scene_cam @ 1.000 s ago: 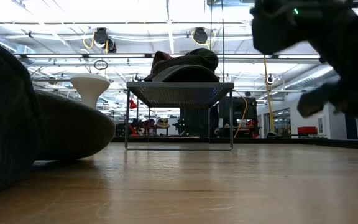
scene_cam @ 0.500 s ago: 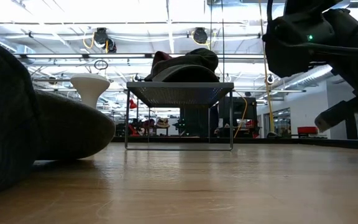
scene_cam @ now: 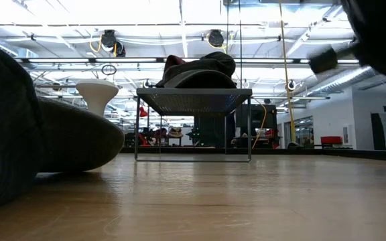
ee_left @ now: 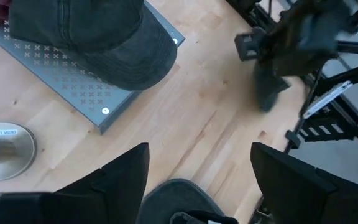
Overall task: Pick & Place hat
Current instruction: Stack the right black cap on top of the black cap on the shelf
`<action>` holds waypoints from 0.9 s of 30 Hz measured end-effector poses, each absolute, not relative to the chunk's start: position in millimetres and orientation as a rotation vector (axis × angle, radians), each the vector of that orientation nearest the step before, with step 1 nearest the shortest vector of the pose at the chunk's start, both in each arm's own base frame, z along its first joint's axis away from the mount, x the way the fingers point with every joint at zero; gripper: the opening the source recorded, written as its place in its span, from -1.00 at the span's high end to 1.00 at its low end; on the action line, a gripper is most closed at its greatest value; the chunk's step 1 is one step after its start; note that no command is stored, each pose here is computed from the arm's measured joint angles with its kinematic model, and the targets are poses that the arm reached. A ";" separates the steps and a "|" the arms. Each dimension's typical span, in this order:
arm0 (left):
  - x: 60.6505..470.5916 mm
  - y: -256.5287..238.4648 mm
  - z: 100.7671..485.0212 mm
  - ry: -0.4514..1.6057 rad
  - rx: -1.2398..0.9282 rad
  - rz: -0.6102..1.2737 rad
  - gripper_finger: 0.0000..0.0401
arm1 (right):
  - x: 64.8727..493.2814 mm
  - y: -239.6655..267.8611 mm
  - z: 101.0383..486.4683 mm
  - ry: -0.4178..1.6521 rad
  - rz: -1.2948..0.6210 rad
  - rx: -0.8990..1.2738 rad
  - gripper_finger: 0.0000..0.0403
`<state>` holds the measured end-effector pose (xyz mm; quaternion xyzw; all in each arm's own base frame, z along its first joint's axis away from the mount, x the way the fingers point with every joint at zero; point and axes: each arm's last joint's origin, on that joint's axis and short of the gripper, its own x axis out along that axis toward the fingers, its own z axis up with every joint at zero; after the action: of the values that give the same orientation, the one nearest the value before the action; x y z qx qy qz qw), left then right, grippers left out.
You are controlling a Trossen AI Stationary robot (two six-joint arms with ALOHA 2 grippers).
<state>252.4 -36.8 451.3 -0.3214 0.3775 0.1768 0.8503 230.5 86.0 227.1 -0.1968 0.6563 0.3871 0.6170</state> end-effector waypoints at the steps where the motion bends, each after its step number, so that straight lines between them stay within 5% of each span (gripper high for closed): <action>1: 249.5 -36.4 453.3 0.789 -0.680 0.366 -0.38 | 229.4 85.5 238.7 1.479 0.828 -0.462 0.97; 13: 212.7 -30.1 488.5 0.554 -0.730 0.282 -0.31 | 213.8 87.1 327.6 1.005 0.054 -0.479 0.98; 27: 185.7 -25.5 513.3 0.371 -0.758 0.202 -0.42 | 226.2 111.3 371.5 0.440 -0.408 -0.554 0.98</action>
<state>185.7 -25.5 513.3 -0.3672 0.1797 0.0980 0.9073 226.2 111.3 371.5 -0.2694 0.2138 -0.1983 0.9178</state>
